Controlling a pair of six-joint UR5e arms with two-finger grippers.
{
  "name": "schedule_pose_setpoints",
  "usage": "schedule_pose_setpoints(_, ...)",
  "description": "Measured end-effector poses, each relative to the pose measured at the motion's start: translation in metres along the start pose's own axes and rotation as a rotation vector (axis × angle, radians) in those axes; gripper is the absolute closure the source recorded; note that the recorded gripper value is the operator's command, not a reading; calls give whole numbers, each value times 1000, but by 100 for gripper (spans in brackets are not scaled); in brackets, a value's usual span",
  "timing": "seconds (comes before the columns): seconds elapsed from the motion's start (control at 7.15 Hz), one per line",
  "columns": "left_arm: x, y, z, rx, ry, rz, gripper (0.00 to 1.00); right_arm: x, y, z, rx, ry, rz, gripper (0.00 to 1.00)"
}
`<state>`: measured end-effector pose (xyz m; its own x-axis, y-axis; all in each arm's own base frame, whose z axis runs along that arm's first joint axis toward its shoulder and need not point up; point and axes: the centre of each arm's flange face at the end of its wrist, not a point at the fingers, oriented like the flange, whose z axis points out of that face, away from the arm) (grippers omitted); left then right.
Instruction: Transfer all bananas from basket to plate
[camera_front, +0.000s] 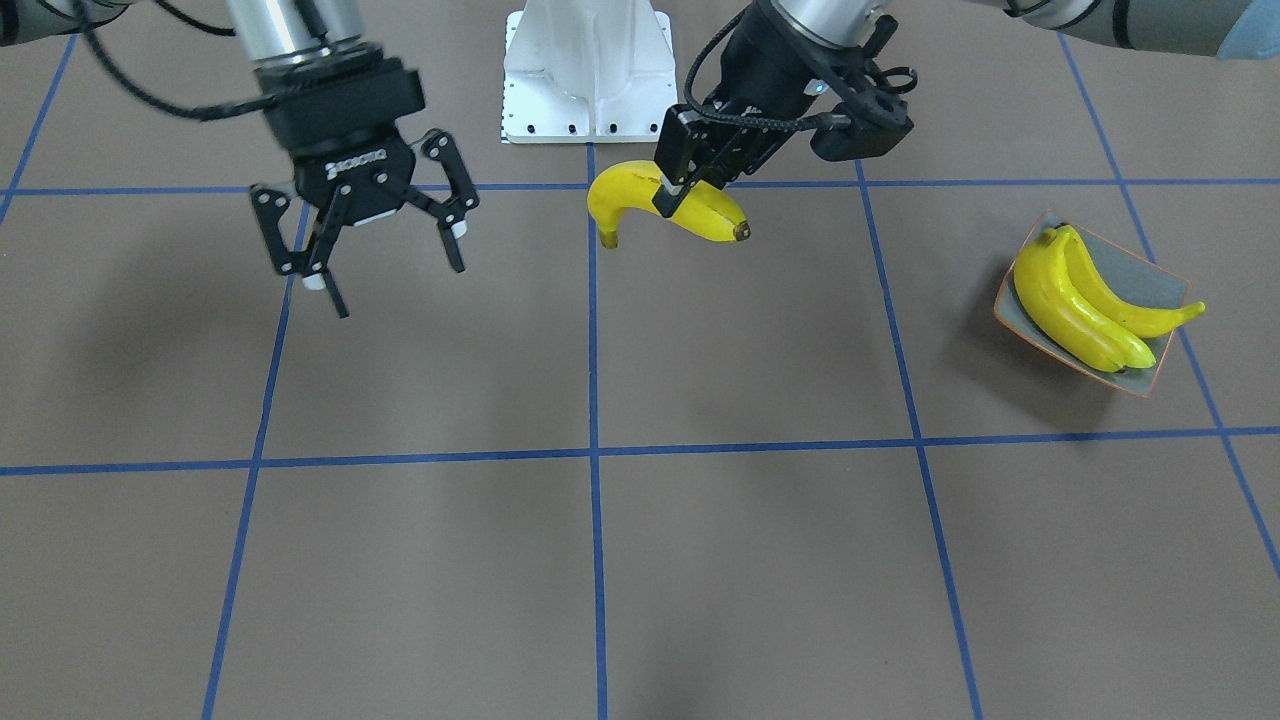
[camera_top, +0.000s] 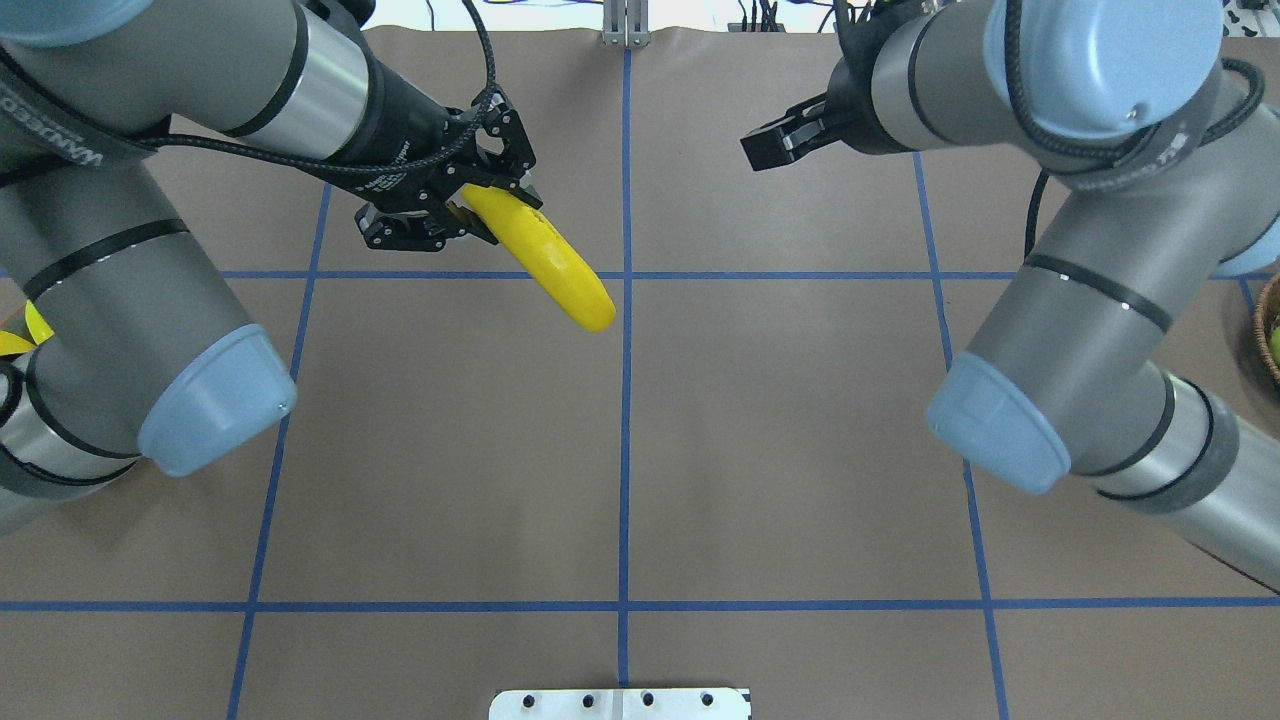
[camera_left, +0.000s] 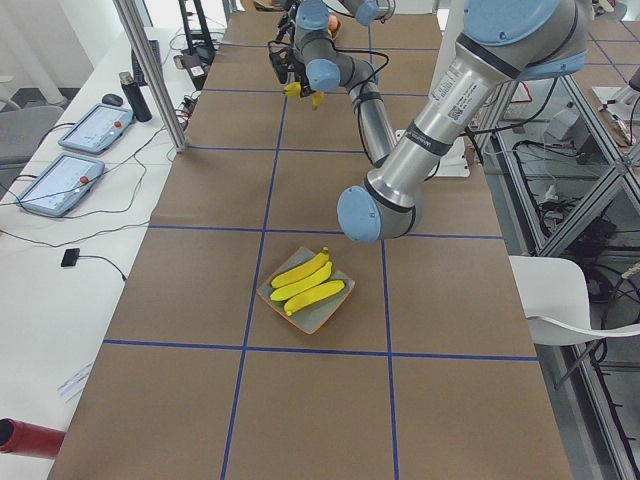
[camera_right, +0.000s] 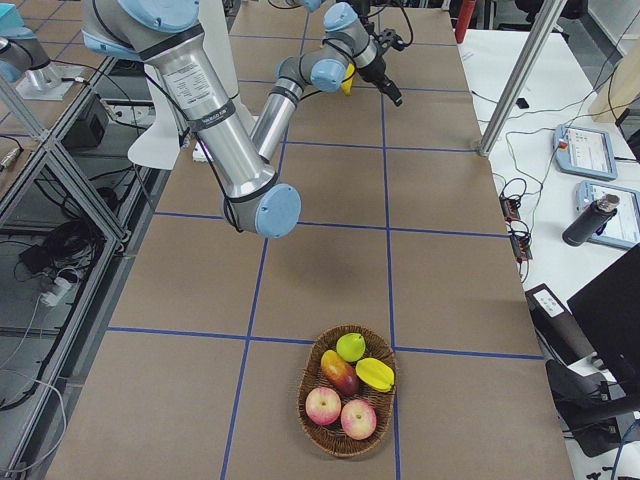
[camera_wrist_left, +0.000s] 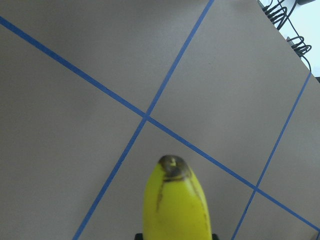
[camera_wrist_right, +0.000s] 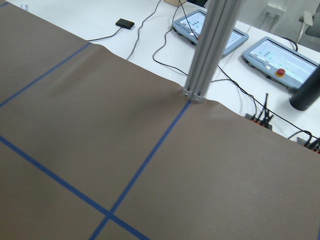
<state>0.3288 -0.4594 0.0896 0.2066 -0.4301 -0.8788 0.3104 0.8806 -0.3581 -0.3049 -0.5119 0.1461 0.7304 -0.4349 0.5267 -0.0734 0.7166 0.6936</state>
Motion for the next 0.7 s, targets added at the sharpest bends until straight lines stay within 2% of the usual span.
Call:
schedule_pose_setpoints(0.28, -18, -15, -18, -3, -5, 67, 100, 89, -13, 19, -84, 53, -75, 1)
schedule_pose_setpoints(0.42, -30, -30, -31, -8, -10, 102, 100, 141, -13, 26, -143, 51, -71, 1)
schedule_pose_setpoints(0.7, -48, -57, -51, -11, -22, 187, 100, 264, -4, 32, -272, -39, 55, 1)
